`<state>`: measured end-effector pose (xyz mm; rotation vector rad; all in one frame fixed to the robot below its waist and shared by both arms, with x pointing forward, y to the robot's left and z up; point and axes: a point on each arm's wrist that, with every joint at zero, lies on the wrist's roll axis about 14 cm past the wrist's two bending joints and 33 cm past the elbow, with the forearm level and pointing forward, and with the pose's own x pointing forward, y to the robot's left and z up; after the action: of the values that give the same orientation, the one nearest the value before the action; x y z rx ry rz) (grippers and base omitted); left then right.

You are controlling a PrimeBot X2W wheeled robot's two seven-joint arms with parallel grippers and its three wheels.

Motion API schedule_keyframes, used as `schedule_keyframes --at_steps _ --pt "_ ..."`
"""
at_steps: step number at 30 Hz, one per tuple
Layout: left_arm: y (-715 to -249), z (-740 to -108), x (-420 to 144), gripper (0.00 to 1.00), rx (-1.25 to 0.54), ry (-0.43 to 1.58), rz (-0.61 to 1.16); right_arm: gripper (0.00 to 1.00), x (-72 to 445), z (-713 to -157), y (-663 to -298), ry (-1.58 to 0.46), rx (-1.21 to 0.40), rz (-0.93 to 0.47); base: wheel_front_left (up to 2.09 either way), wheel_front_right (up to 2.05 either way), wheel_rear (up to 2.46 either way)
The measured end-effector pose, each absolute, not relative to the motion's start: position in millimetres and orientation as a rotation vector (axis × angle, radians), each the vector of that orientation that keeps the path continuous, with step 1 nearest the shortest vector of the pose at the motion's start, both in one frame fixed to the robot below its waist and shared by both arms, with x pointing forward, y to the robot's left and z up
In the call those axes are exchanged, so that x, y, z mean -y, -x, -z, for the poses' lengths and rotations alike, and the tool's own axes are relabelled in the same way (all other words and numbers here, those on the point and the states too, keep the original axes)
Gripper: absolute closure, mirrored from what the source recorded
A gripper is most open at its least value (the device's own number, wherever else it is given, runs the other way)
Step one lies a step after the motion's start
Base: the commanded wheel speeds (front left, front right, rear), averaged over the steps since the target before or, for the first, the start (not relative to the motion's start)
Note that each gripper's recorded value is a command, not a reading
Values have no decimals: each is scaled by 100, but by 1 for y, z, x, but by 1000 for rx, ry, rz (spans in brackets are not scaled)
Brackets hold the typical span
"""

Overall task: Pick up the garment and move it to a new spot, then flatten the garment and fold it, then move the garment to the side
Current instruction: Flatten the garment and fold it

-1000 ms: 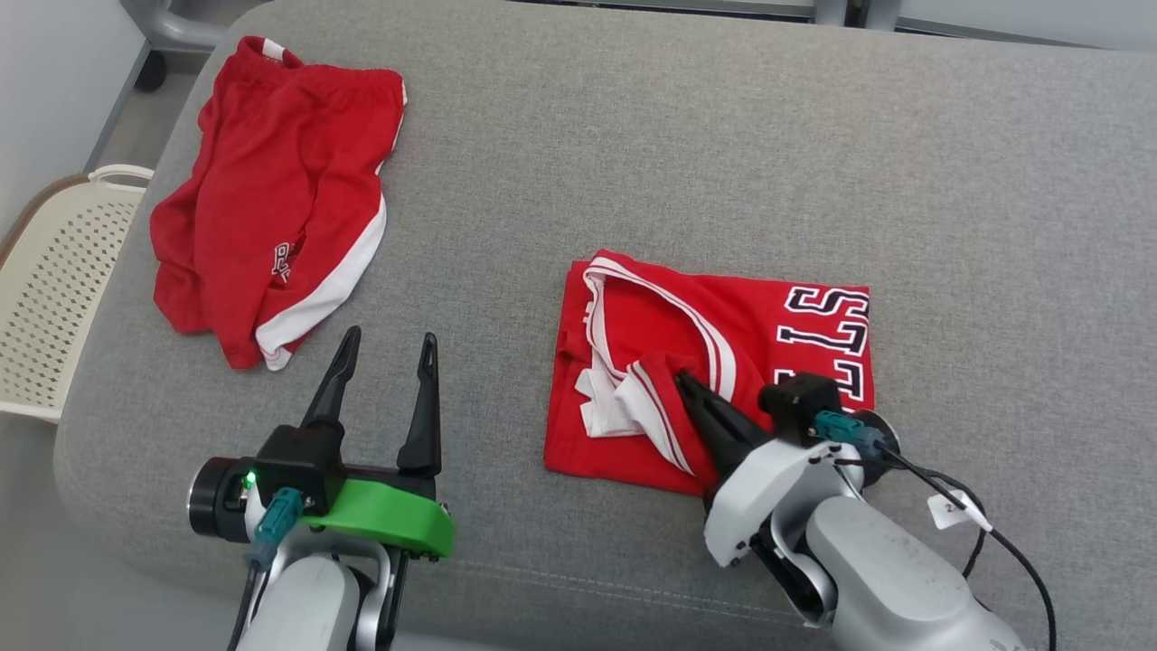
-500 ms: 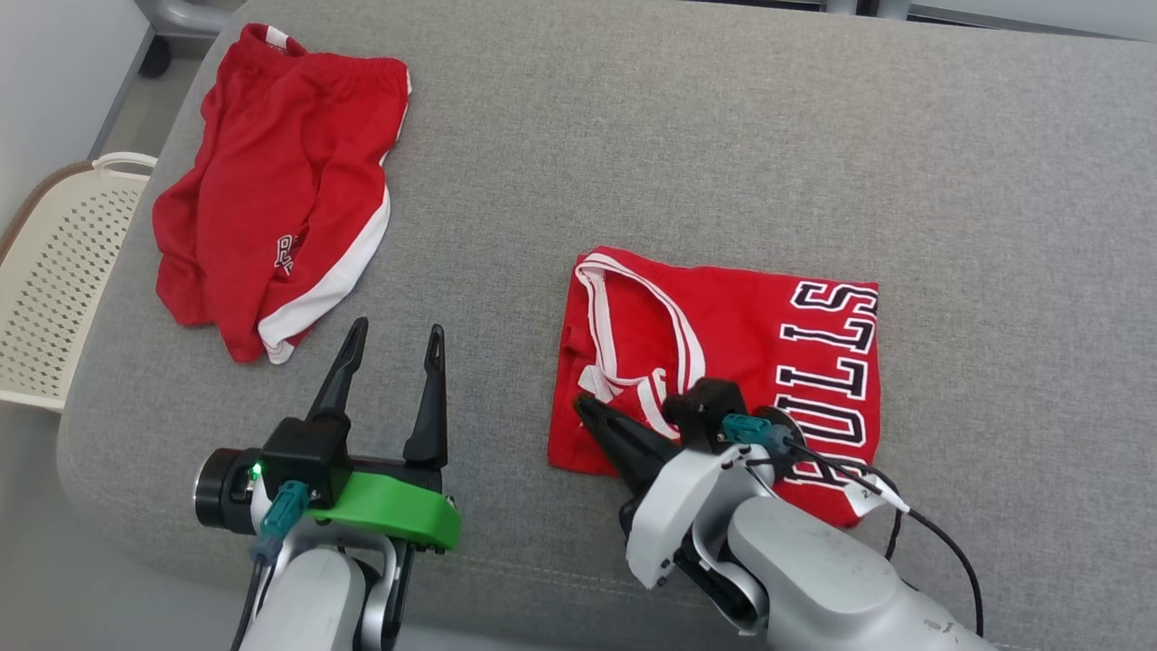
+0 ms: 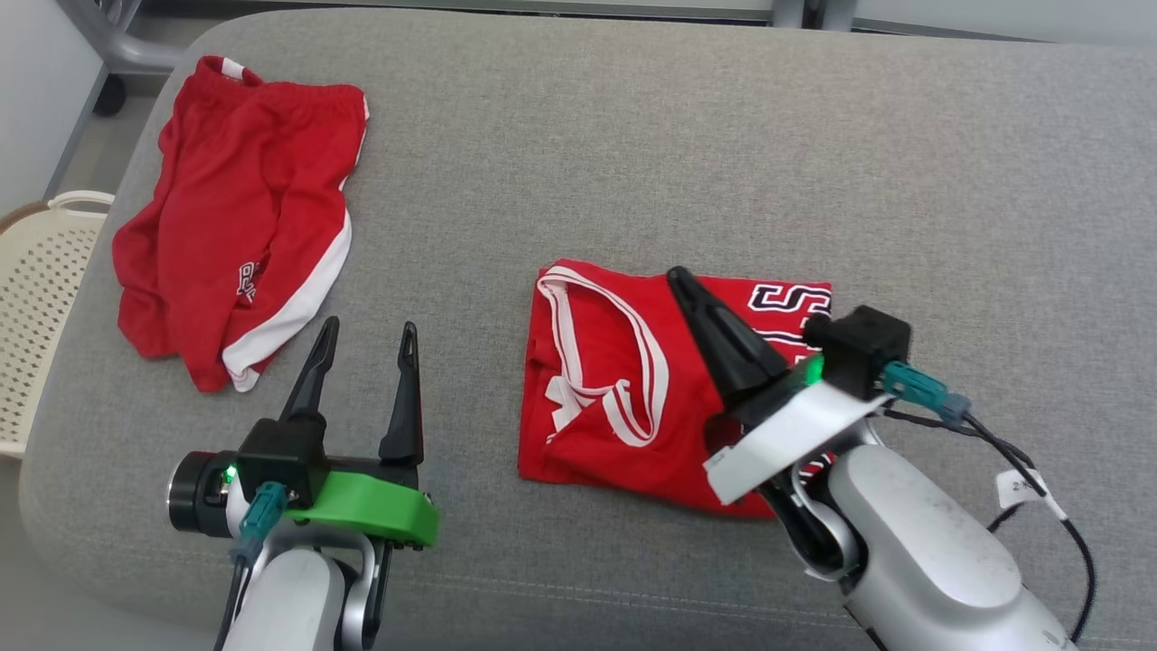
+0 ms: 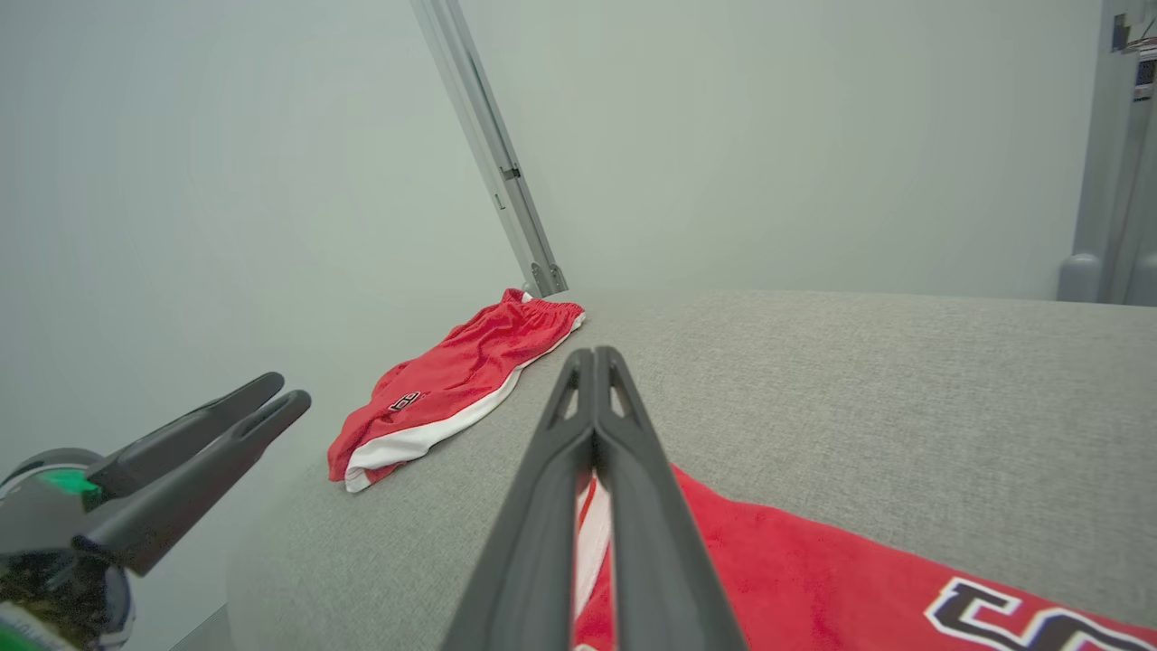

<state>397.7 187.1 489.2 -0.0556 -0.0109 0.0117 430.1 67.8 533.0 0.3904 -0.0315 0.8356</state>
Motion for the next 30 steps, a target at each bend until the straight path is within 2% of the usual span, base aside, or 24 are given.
schedule_keyframes --at_steps 9,17,30 --pt "-397 -494 -178 0 27 49 14 100 20 -539 -440 -325 119 -588 0 0 0" --pt "-391 -497 -176 0 34 34 29 100 80 -535 -426 -269 134 -415 0 0 0" --pt "-380 -503 -169 0 42 29 50 100 119 -527 -394 -238 123 -296 0 0 0"
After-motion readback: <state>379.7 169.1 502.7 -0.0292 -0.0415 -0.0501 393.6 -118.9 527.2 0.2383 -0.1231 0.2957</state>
